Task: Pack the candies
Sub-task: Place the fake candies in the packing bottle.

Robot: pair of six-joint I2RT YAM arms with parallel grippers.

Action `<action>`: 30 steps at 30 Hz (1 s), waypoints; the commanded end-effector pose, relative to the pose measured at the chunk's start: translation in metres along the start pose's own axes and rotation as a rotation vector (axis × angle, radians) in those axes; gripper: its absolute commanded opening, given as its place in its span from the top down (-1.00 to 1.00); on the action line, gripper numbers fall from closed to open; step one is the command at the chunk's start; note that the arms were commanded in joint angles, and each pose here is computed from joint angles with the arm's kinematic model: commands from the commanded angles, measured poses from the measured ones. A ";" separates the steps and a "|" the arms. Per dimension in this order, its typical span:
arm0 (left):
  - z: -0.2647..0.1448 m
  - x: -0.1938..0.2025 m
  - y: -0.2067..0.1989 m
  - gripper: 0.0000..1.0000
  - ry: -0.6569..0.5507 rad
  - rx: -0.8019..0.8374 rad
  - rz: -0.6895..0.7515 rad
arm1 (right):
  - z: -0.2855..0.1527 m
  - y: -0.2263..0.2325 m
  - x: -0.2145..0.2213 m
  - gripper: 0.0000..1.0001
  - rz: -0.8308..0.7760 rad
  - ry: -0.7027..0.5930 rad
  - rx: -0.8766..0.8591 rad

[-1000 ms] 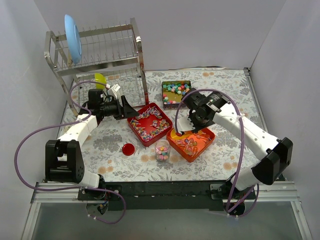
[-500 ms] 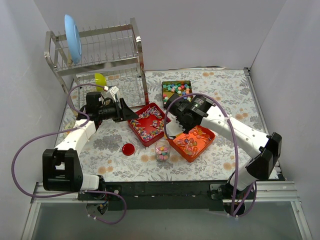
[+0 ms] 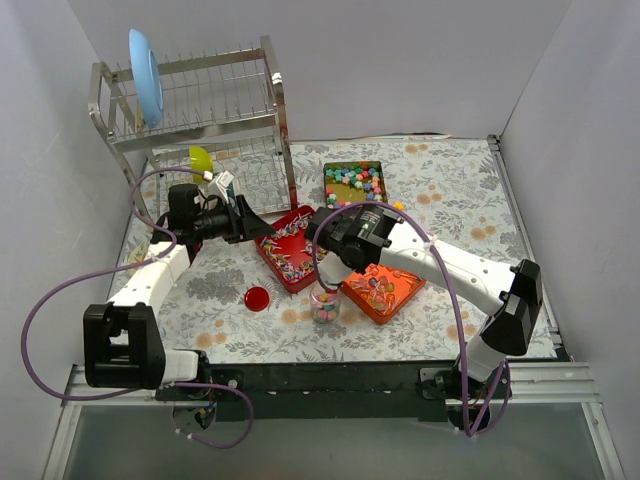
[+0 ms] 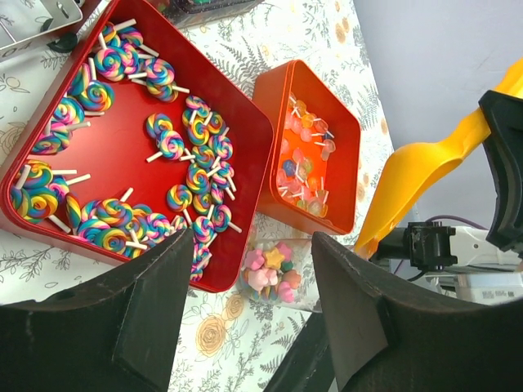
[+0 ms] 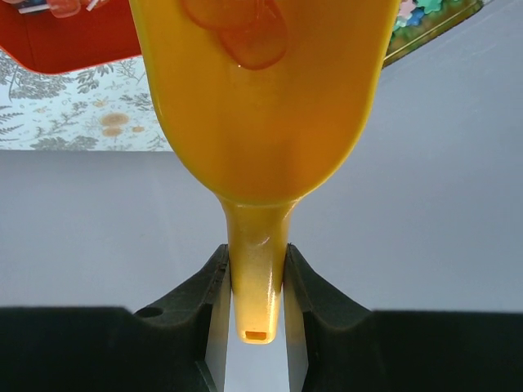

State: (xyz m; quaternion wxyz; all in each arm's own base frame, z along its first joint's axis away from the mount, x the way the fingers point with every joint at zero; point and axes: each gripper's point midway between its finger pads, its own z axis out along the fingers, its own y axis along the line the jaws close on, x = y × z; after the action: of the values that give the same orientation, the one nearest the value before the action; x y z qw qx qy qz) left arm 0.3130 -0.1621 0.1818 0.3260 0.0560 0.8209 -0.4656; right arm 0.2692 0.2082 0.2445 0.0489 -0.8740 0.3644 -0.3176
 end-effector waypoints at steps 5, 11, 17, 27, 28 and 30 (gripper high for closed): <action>-0.009 -0.008 -0.012 -0.18 -0.053 0.016 0.047 | -0.034 -0.028 0.009 0.97 -0.100 0.135 0.120; -0.010 -0.008 -0.014 -0.19 -0.060 0.024 0.045 | -0.040 -0.031 0.006 0.97 -0.134 0.163 0.137; -0.010 -0.010 -0.014 -0.22 -0.063 0.021 0.041 | -0.038 -0.021 0.009 0.97 -0.133 0.173 0.130; -0.012 0.007 0.004 -0.22 -0.042 -0.070 0.004 | 0.019 0.034 0.081 0.97 0.392 0.040 -0.064; -0.013 0.008 0.009 -0.23 -0.044 -0.096 0.002 | 0.035 0.049 0.104 0.97 0.579 0.035 -0.109; -0.016 0.012 0.026 -0.24 -0.046 -0.196 -0.027 | 0.059 0.061 0.108 0.97 0.762 -0.060 -0.166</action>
State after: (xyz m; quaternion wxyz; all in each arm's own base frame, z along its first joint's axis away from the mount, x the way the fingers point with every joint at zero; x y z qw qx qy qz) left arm 0.3059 -0.1565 0.1749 0.3312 0.0337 0.8290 -0.4495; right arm 0.3073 0.1201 0.2468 0.0384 -0.7901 0.5258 -0.3127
